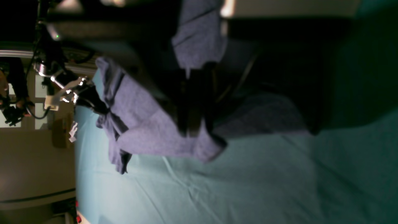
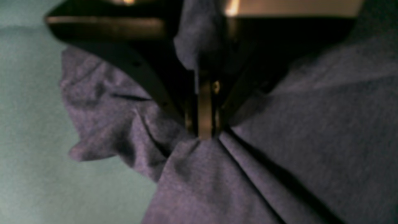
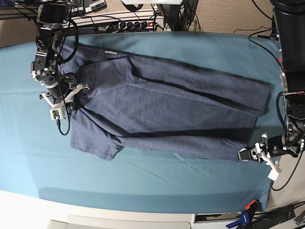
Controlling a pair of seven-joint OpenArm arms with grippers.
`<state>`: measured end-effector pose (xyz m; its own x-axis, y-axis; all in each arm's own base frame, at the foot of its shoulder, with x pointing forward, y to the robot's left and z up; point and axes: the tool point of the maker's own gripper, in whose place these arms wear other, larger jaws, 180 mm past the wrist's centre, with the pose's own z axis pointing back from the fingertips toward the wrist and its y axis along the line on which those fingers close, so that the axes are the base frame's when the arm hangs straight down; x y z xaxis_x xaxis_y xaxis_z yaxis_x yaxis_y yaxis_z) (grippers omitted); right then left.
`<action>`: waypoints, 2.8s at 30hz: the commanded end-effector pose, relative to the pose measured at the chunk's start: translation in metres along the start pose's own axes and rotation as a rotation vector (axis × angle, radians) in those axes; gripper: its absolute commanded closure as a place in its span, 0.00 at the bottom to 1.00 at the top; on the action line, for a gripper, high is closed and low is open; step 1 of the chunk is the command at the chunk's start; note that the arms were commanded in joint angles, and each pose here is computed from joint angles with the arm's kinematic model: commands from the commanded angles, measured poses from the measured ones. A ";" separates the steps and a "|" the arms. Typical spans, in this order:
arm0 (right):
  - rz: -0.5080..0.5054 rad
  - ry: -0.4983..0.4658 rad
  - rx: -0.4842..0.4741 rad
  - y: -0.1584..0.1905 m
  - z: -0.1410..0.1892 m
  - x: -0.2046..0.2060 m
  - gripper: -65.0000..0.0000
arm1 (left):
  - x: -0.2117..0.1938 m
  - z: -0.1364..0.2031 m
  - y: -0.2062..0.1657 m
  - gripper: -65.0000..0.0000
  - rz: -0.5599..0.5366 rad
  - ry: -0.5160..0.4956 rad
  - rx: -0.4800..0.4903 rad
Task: Fold the T-shirt properly
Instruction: 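Lift the held hem and fold it over toward the collar with both grippers, then lower the fold, open the left gripper and withdraw it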
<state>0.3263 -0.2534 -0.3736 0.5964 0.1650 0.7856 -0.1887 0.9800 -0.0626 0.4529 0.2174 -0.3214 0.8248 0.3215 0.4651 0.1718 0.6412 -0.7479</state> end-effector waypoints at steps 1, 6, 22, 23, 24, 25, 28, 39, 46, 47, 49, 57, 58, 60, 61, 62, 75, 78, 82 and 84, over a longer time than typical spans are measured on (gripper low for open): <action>0.016 -0.065 -0.009 -0.006 0.003 0.022 1.00 | 0.029 0.014 -0.013 1.00 -0.032 -0.072 -0.032; 0.016 -0.068 -0.009 -0.006 0.003 0.023 1.00 | 0.031 0.022 -0.011 1.00 -0.025 -0.074 -0.033; 0.011 0.018 -0.003 -0.003 0.006 -0.004 1.00 | 0.027 0.039 0.004 1.00 -0.004 -0.087 -0.003; 0.011 0.023 -0.002 -0.002 0.006 -0.006 1.00 | 0.024 0.038 0.006 1.00 0.001 -0.083 -0.001; 0.012 0.024 -0.001 -0.002 0.007 -0.007 1.00 | 0.020 0.038 0.009 1.00 0.007 -0.077 0.003; 0.015 0.023 0.001 0.000 0.009 -0.008 1.00 | 0.016 0.038 0.011 1.00 0.012 -0.072 0.005; 0.034 -0.002 0.011 0.007 0.017 -0.001 1.00 | 0.005 0.037 0.017 1.00 0.031 -0.060 0.010; 0.132 -0.049 0.016 0.031 0.053 0.020 1.00 | -0.016 0.035 0.029 1.00 0.064 -0.033 0.024; 0.129 0.005 0.028 0.036 0.059 -0.002 1.00 | -0.015 0.035 0.029 1.00 0.063 -0.035 0.024; 0.128 0.011 0.029 0.037 0.060 -0.005 1.00 | -0.015 0.035 0.029 1.00 0.062 -0.035 0.026; 0.136 0.028 0.025 0.036 0.061 -0.010 1.00 | -0.016 0.035 0.030 1.00 0.060 -0.030 0.031; 0.219 0.060 -0.020 0.017 0.064 -0.011 1.00 | -0.016 0.035 0.034 1.00 0.052 -0.035 0.049; 0.225 0.061 -0.022 0.016 0.065 -0.010 1.00 | -0.016 0.035 0.034 1.00 0.052 -0.035 0.049; 0.234 0.064 -0.026 0.013 0.065 -0.009 1.00 | -0.015 0.035 0.034 1.00 0.052 -0.035 0.049; 0.235 0.066 -0.034 0.011 0.066 -0.009 1.00 | -0.016 0.035 0.034 1.00 0.051 -0.034 0.051; 0.231 0.069 -0.042 0.010 0.066 -0.010 1.00 | -0.016 0.035 0.034 1.00 0.050 -0.031 0.054; 0.265 0.124 -0.063 -0.003 0.071 -0.016 1.00 | -0.021 0.036 0.043 1.00 0.050 -0.008 0.102; 0.274 0.125 -0.066 -0.005 0.071 -0.015 1.00 | -0.021 0.036 0.043 1.00 0.050 -0.008 0.102; 0.278 0.141 -0.069 -0.007 0.072 -0.017 1.00 | -0.021 0.036 0.044 1.00 0.047 -0.005 0.108; 0.281 0.168 -0.073 -0.009 0.073 -0.022 1.00 | -0.023 0.036 0.047 1.00 0.040 0.004 0.123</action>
<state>0.2519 -0.2680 -0.3568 0.6730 0.4189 0.6095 -0.3152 0.9080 -0.2760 0.4055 0.2546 -0.3726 0.8699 0.3232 0.3726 0.0414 0.7049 -0.7081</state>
